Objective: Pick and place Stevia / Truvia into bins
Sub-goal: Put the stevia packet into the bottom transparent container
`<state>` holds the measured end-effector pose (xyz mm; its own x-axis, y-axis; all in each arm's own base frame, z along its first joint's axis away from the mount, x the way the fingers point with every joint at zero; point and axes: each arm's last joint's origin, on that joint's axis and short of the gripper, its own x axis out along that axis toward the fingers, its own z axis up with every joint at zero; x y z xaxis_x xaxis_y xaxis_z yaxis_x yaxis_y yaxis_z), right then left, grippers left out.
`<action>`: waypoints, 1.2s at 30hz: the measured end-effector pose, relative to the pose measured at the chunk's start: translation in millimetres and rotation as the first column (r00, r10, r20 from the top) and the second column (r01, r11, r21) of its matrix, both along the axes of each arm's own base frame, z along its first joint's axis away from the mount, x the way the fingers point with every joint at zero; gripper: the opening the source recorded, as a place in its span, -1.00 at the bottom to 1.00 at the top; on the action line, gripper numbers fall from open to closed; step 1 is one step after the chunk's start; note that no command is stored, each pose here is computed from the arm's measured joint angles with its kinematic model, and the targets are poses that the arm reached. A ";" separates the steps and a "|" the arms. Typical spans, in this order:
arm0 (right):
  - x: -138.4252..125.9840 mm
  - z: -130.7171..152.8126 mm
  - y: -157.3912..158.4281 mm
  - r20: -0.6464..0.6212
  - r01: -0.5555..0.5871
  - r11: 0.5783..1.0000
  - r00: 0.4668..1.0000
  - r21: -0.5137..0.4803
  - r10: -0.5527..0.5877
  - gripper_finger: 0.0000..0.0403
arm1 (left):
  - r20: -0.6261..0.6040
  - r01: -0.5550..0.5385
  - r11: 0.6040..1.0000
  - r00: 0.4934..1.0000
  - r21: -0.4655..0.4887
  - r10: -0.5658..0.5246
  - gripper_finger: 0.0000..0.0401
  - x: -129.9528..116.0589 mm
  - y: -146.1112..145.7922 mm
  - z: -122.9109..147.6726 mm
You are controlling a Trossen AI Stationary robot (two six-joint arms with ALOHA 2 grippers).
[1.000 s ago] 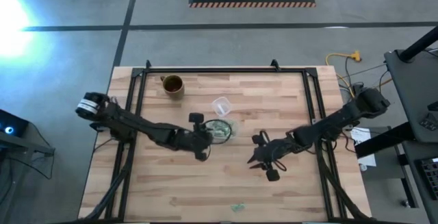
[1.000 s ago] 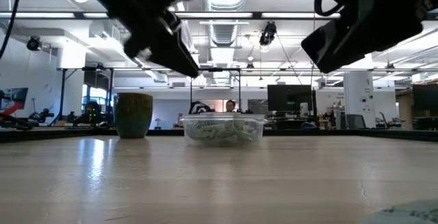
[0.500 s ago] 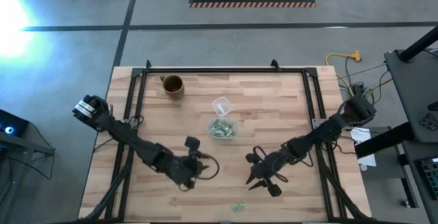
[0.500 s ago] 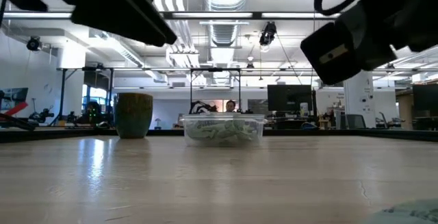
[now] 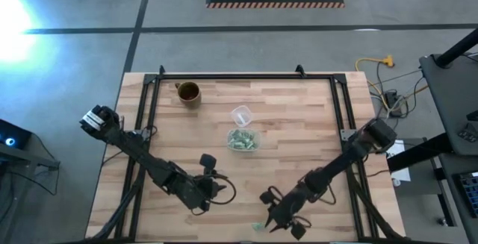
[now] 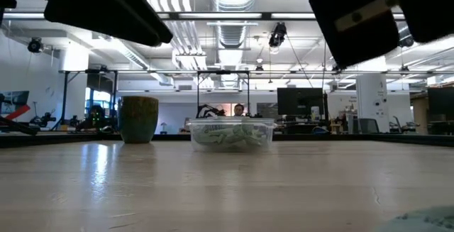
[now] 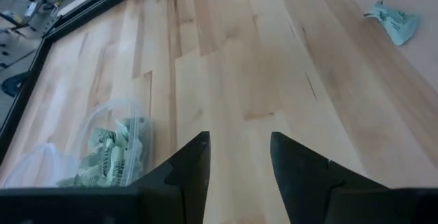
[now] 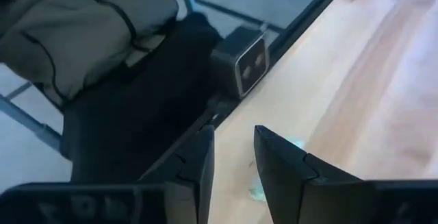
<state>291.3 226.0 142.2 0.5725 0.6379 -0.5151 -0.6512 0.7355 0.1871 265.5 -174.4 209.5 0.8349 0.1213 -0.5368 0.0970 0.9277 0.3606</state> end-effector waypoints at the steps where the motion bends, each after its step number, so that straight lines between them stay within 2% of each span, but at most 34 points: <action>1: 0.3 -3.7 4.2 -0.009 -0.005 1.000 1.000 -0.010 0.005 -0.53 | -0.001 0.000 1.000 1.000 0.000 0.000 -0.32 0.0 0.0 -0.2; 6: 9.6 -14.4 17.4 -0.024 -0.013 0.998 1.000 -0.055 0.012 -0.53 | 0.000 0.000 1.000 1.000 -0.001 0.000 -0.32 0.0 0.0 -0.1; 11: 21.1 -16.0 16.6 -0.104 0.110 0.981 0.986 -0.159 -0.128 -0.53 | 0.002 -0.005 1.000 1.000 -0.018 0.005 -0.32 -0.8 -1.3 0.0; 21: 23.9 -13.8 27.3 -0.110 0.134 0.977 0.982 -0.163 -0.153 -0.53 | 0.006 0.003 0.999 1.000 -0.046 -0.003 -0.32 -5.3 -8.0 0.0; 27: 20.5 -22.9 23.1 -0.124 0.192 0.962 0.968 -0.195 -0.219 -0.53 | 0.011 0.006 0.998 1.000 -0.055 -0.005 -0.32 -6.0 -9.6 0.5; 36: 20.1 -25.4 21.5 -0.127 0.201 0.959 0.965 -0.199 -0.229 -0.53 | 0.010 -0.003 0.998 1.000 -0.065 0.003 -0.32 -6.2 -9.5 0.1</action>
<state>311.3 247.4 116.7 0.5949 0.3954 -0.6998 -0.4494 0.8854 0.1183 259.3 -183.9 209.7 0.8400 0.0887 -0.5353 0.0910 0.9495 0.3002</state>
